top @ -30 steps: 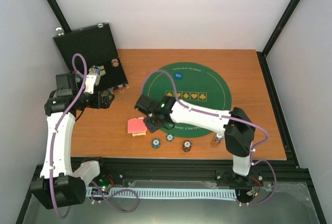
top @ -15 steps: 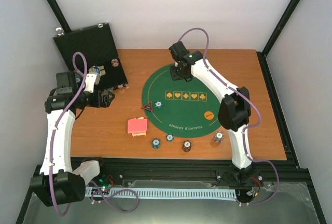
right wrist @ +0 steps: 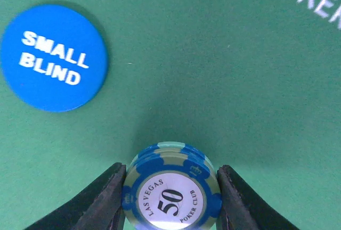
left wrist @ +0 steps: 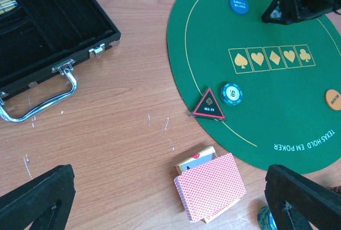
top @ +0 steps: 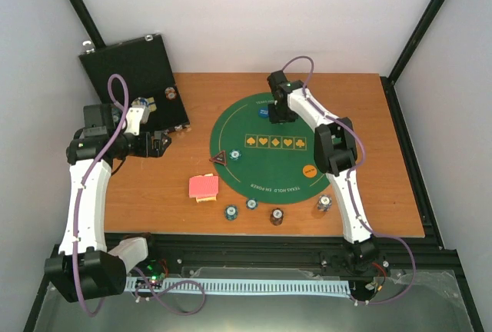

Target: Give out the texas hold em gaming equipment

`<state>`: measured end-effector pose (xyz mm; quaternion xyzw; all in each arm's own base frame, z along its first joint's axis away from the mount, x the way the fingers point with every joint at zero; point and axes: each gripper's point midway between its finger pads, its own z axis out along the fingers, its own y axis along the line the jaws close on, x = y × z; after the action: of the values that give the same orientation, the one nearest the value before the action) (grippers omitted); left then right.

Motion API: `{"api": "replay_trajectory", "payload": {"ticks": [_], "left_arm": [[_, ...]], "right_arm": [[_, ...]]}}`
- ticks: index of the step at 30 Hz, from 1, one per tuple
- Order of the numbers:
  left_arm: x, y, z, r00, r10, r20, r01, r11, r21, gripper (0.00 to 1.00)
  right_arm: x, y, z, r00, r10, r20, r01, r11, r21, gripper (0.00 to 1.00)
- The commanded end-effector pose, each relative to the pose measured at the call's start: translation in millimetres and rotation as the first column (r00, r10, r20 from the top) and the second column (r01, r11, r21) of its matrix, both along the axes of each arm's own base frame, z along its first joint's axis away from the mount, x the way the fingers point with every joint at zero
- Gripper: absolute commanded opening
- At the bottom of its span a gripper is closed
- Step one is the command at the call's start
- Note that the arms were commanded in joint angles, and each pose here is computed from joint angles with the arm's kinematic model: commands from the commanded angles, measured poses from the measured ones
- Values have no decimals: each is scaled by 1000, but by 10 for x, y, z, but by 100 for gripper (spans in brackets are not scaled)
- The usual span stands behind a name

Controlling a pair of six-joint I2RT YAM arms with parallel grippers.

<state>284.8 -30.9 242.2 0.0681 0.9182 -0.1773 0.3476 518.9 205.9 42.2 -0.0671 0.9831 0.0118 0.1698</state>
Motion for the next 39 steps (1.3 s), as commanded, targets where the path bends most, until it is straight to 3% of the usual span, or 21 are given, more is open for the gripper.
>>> {"api": "replay_trajectory", "payload": {"ticks": [1,11,14,20,28,33,39], "left_arm": [[31,-27,122,1000,-20,21,20,1000,-17,100],[22,-17,35,1000,-17,9,18,1000,-12,100],[19,-2,-5,1000,-13,3,13,1000,-4,100],[9,-6,13,1000,-12,7,12,1000,-4,100],[-46,-22,29,1000,-13,8,13,1000,-9,100],[-89,-20,53,1000,-9,5,9,1000,-4,100],[-165,-55,111,1000,-13,21,13,1000,-14,100]], "right_arm": [[150,12,-113,1000,0,15,0,1000,30,27],[199,27,-286,1000,-4,1,4,999,41,29],[187,8,-285,1000,-5,-5,5,999,35,36],[187,-25,14,1000,-2,31,1,1000,29,66],[22,-107,646,996,-10,88,9,1000,18,70],[-569,187,993,988,58,144,-58,998,-6,71],[-1777,805,960,970,187,157,-189,982,1,72]]}}
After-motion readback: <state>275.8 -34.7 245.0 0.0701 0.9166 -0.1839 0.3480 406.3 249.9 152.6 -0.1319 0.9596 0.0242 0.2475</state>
